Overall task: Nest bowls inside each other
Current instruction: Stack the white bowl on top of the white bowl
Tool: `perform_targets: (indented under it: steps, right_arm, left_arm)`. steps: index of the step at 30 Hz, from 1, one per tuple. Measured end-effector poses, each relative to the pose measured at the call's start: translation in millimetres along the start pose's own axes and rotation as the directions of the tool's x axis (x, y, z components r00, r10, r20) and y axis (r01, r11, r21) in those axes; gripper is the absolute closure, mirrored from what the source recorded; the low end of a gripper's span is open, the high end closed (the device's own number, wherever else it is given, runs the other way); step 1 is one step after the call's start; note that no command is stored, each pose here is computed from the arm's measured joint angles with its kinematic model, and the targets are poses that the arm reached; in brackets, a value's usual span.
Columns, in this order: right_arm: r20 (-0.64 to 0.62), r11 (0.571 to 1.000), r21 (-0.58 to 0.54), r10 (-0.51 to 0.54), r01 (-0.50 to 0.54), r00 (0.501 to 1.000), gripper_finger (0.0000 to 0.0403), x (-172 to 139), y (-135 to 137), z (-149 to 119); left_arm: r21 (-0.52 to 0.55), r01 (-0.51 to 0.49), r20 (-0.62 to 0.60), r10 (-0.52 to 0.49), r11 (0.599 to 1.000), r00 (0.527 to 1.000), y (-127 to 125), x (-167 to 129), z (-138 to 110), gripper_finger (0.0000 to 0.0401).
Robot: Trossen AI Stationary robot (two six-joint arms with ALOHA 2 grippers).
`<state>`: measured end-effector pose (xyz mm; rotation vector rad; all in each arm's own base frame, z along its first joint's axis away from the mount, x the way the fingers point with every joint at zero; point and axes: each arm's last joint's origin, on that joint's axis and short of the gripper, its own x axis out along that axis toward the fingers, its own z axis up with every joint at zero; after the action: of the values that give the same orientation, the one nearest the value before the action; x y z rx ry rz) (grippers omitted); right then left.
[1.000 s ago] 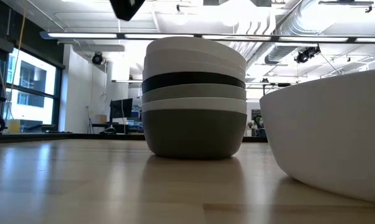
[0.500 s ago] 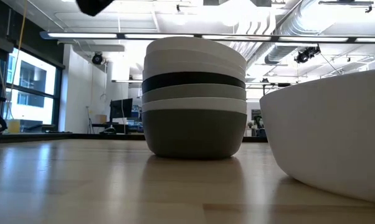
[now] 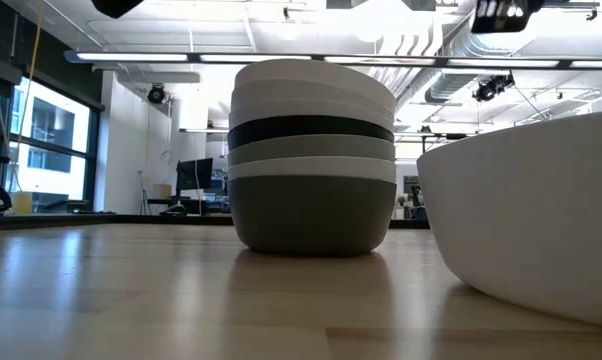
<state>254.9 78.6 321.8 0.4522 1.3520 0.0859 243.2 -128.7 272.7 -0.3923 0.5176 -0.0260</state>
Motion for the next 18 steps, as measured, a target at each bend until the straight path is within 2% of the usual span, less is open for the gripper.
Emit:
perform_targets:
  steps: [5,12,18]
  right_arm:
    - [0.017,1.000,0.013,0.017,-0.017,1.000,0.0377,19,8,-5]
    - [0.089,0.995,-0.098,-0.020,0.029,0.996,0.0321,35,28,-18]
    - [0.068,0.994,-0.078,-0.066,0.071,0.995,0.0311,58,28,-33]
  left_arm:
    - [0.004,-0.029,-0.012,0.029,1.000,1.000,0,-8,-3,0.0224]
    - [0.002,-0.066,-0.039,0.066,0.998,0.997,0,-17,-8,0.0224]
    - [-0.017,-0.071,-0.033,0.070,0.997,0.997,-1,-20,-8,0.0224]
